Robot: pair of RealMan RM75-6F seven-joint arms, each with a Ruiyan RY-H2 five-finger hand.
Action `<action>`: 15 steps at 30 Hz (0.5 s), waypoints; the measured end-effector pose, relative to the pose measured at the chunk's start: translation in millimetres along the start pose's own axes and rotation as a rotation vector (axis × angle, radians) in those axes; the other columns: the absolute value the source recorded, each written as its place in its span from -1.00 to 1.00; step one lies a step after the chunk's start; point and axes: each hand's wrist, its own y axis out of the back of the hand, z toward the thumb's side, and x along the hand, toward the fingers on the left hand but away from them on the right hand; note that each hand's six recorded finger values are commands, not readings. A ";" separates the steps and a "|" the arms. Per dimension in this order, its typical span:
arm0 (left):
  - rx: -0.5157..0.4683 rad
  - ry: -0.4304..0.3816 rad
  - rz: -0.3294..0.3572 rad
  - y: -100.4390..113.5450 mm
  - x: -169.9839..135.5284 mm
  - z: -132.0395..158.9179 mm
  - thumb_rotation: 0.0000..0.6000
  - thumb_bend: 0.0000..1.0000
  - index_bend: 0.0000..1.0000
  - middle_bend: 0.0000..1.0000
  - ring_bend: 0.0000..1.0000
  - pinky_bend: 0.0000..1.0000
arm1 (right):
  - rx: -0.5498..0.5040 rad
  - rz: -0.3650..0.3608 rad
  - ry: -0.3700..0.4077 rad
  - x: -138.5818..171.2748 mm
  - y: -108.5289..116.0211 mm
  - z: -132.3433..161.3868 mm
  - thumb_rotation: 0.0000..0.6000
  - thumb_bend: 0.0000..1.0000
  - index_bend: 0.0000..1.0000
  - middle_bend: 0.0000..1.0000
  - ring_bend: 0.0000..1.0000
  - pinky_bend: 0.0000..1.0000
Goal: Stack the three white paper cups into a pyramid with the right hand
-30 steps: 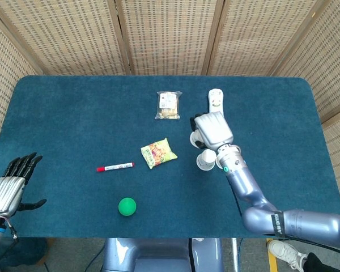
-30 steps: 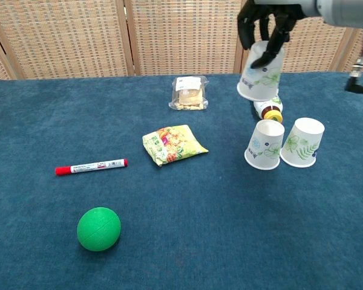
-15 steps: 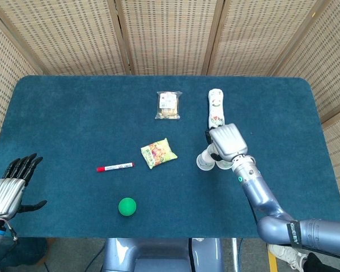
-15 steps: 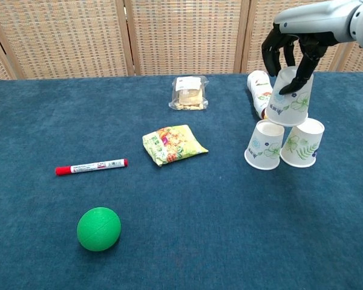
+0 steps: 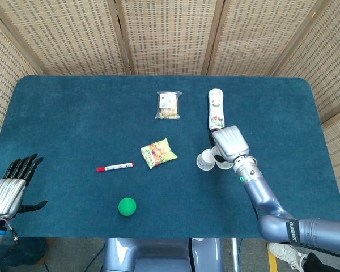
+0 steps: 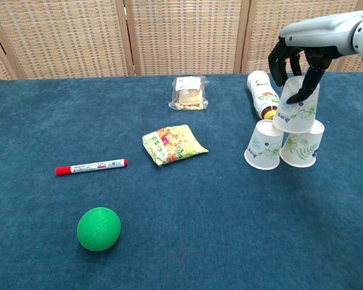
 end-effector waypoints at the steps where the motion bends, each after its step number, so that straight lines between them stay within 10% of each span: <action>1: 0.001 0.000 0.000 -0.1 0.0 0.2 1.00 -1.00 -1.00 -1.00 -1.00 -1.00 | 0.002 0.002 0.000 0.1 -0.7 -0.7 1.00 -0.24 0.10 0.13 0.04 0.33; 6: 0.001 0.000 0.001 -0.1 -0.3 0.6 1.00 -1.00 -1.00 -1.00 -1.00 -1.00 | 0.006 0.011 0.000 0.5 -4.4 -3.5 1.00 -0.54 -0.12 -0.05 -0.10 0.16; 8: 0.001 -0.001 0.002 0.1 -0.3 0.8 1.00 -1.00 -1.00 -1.00 -1.00 -1.00 | 0.010 0.029 0.003 1.7 -7.3 -4.3 1.00 -0.92 -0.56 -0.51 -0.54 -0.42; 11: 0.001 0.001 0.001 -0.2 -0.2 0.4 1.00 -1.00 -1.00 -1.00 -1.00 -1.00 | 0.017 0.069 -0.001 4.8 -9.9 -7.7 1.00 -1.00 -0.91 -0.97 -0.98 -0.95; 15: -0.001 0.001 0.002 0.3 0.1 0.4 1.00 -1.00 -1.00 -1.00 -1.00 -1.00 | 0.022 0.082 -0.006 12.5 -3.5 -9.4 1.00 -1.00 -1.00 -1.00 -1.00 -1.00</action>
